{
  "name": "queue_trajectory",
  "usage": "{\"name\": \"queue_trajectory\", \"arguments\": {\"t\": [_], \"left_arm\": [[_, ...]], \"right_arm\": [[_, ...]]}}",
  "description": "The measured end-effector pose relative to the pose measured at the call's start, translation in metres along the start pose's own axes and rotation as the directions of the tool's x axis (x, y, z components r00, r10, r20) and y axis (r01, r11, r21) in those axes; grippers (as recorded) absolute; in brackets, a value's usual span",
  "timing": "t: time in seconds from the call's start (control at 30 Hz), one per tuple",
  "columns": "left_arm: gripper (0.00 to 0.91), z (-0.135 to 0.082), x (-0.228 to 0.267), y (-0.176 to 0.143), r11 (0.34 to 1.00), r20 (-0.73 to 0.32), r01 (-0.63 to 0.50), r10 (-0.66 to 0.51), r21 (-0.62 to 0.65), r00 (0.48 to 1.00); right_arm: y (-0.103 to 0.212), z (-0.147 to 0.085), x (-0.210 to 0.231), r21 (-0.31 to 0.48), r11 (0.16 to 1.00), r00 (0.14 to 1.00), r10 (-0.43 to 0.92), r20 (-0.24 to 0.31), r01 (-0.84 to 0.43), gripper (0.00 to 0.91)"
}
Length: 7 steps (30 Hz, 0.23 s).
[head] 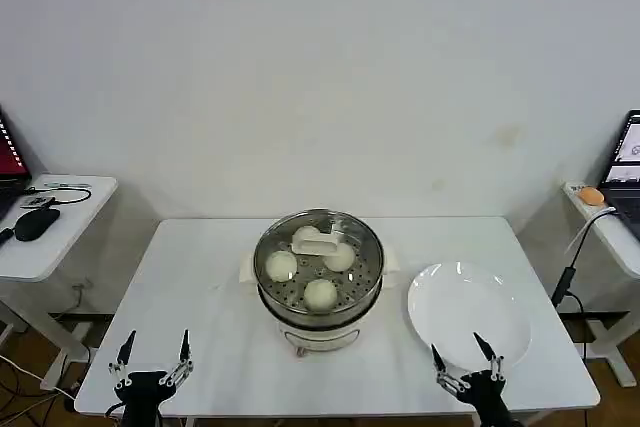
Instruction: Take steamed baozi put them in steamer then cover it.
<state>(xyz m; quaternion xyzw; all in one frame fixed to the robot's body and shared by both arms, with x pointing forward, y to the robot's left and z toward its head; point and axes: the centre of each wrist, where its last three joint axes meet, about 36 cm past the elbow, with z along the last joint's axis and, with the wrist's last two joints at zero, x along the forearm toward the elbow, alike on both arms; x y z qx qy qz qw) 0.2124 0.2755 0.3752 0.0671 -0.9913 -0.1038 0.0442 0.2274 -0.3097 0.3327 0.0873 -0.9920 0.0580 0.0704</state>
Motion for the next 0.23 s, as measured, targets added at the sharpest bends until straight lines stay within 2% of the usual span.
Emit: {"name": "queue_trajectory", "arguments": {"t": [0.23], "left_arm": [[0.907, -0.0002, -0.0004, -0.0036, 1.0, -0.007, -0.014, 0.014, -0.002, 1.0]], "right_arm": [[0.0052, -0.0002, 0.0017, -0.007, 1.0, 1.0, 0.003, -0.018, -0.004, 0.907]]}}
